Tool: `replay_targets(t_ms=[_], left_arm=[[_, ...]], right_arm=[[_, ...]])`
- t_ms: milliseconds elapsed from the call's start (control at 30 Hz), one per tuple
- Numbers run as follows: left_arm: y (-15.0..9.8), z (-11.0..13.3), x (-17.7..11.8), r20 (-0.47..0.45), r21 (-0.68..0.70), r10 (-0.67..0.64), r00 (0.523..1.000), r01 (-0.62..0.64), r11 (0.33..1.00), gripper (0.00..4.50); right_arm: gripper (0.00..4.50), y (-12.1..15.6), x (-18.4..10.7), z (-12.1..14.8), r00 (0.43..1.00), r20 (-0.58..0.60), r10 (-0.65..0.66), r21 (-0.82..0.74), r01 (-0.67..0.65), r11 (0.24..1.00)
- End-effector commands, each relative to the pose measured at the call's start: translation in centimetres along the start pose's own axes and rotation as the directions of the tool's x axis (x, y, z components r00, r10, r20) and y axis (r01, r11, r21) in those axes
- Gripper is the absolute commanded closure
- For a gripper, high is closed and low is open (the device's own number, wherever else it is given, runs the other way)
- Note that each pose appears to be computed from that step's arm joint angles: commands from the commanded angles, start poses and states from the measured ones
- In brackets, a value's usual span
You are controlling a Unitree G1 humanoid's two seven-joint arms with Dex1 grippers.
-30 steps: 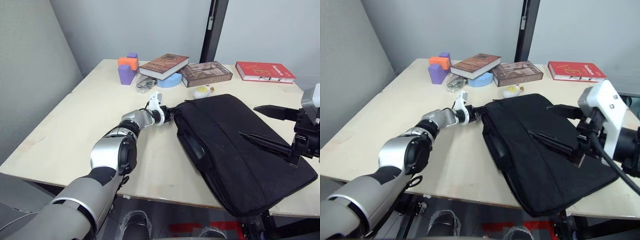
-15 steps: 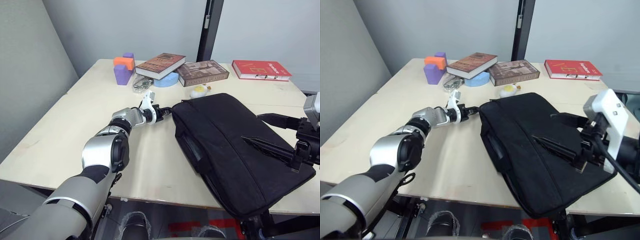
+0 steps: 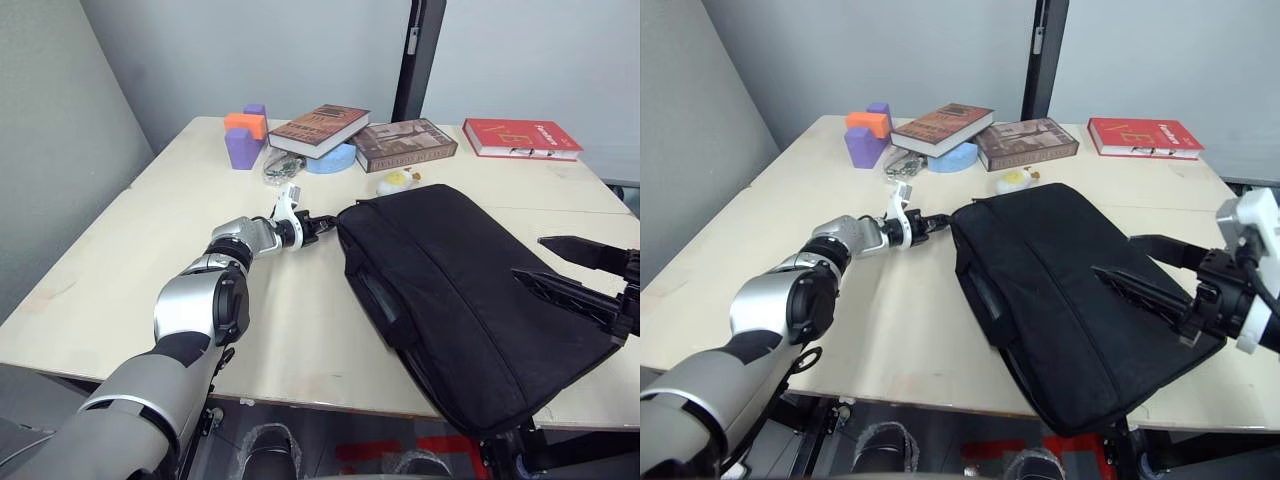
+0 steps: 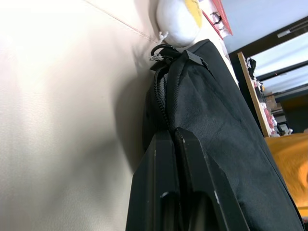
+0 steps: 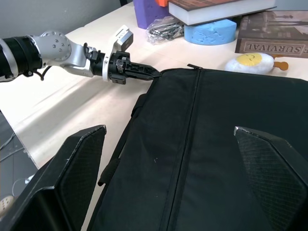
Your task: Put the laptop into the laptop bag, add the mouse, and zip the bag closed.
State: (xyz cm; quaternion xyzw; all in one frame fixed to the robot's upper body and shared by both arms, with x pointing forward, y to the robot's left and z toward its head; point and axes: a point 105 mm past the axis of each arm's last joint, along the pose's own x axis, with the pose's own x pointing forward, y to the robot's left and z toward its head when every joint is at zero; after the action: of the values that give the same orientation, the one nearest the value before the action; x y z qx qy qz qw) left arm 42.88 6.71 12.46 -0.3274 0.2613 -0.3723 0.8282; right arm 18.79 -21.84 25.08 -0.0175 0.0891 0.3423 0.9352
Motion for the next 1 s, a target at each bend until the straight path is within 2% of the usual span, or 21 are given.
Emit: replay_targets(t_ms=[33,100,133,200,400,633,767,1000], left_arm=[[-0.2,0.3,-0.5,-0.018,0.044,-0.022,1.000,0.023,0.999,4.47],[-0.3,0.2,-0.5,-0.024,0.060,-0.035,0.999,0.037,0.998,4.47],[-0.5,0.3,-0.4,-0.020,0.062,-0.050,0.999,0.051,0.997,4.02],[-0.6,0.4,-0.4,-0.013,0.059,-0.056,0.998,0.057,0.997,3.62],[-0.7,0.4,-0.2,-0.014,0.071,-0.050,0.999,0.051,0.996,1.45],[0.4,0.2,0.1,0.018,0.020,0.034,0.999,-0.035,0.999,1.45],[-0.7,-0.4,1.4,0.013,0.005,0.004,1.000,-0.005,1.000,1.45],[-0.9,-1.9,2.7,-0.001,-0.013,0.027,1.000,-0.027,1.000,1.45]], right_arm=[[0.00,1.1,0.2,1.3,0.998,0.035,0.050,-0.057,-0.048,0.997],[0.00,1.6,0.5,1.7,0.996,0.043,0.079,-0.059,-0.076,0.995],[0.00,2.0,0.7,2.2,0.992,0.063,0.105,-0.064,-0.101,0.993],[0.00,2.2,1.0,3.1,0.989,0.088,0.122,-0.069,-0.116,0.991],[0.00,2.1,1.6,3.5,0.993,0.064,0.097,-0.108,-0.090,0.990],[0.00,2.5,1.6,3.6,0.990,0.062,0.124,-0.112,-0.116,0.987],[0.00,2.5,1.7,3.7,0.991,0.059,0.122,-0.122,-0.114,0.986],[0.00,2.9,1.7,3.6,0.992,0.050,0.120,-0.130,-0.112,0.985]])
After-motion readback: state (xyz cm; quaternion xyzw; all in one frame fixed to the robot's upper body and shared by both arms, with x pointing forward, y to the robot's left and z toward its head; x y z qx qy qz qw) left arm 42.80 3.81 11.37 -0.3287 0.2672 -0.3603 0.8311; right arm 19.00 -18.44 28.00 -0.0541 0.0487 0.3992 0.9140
